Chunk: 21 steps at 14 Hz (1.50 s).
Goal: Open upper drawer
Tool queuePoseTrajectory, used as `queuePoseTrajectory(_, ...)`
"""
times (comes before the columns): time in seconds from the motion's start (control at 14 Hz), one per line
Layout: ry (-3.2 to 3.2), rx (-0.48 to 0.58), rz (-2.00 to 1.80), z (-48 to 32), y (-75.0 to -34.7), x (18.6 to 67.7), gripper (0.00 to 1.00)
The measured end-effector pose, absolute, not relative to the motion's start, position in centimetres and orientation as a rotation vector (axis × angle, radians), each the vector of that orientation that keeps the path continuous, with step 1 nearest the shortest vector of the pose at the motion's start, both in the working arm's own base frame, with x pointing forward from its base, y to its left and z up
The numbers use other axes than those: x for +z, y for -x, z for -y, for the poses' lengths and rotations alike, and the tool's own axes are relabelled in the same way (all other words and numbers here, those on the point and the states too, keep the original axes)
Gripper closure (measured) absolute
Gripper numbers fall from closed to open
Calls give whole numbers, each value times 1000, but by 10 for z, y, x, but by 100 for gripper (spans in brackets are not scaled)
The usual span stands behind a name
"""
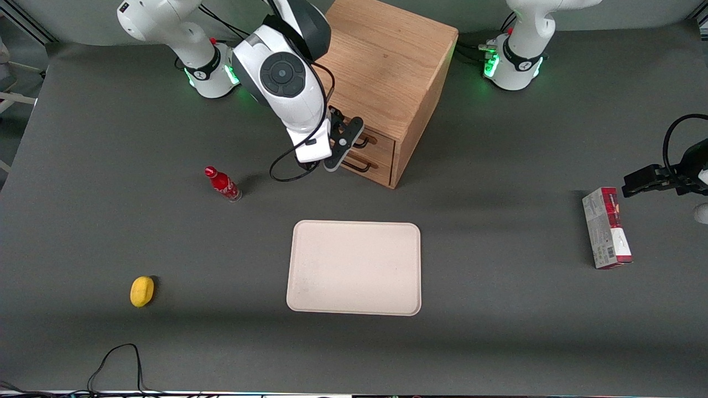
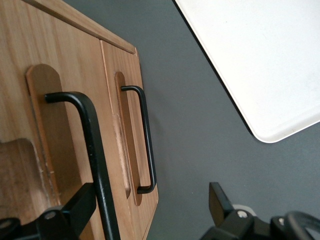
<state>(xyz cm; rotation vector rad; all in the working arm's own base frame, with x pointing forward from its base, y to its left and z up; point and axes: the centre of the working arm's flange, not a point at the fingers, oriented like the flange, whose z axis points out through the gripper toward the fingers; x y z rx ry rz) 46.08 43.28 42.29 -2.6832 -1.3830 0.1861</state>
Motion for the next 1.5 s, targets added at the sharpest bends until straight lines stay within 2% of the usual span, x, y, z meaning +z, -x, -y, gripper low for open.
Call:
queuePoseTrajectory(1.0,2679,174,1400,-428,-459,400,0)
queuePoseTrajectory(1.5,2716,102,1342,-395,-502,410,0)
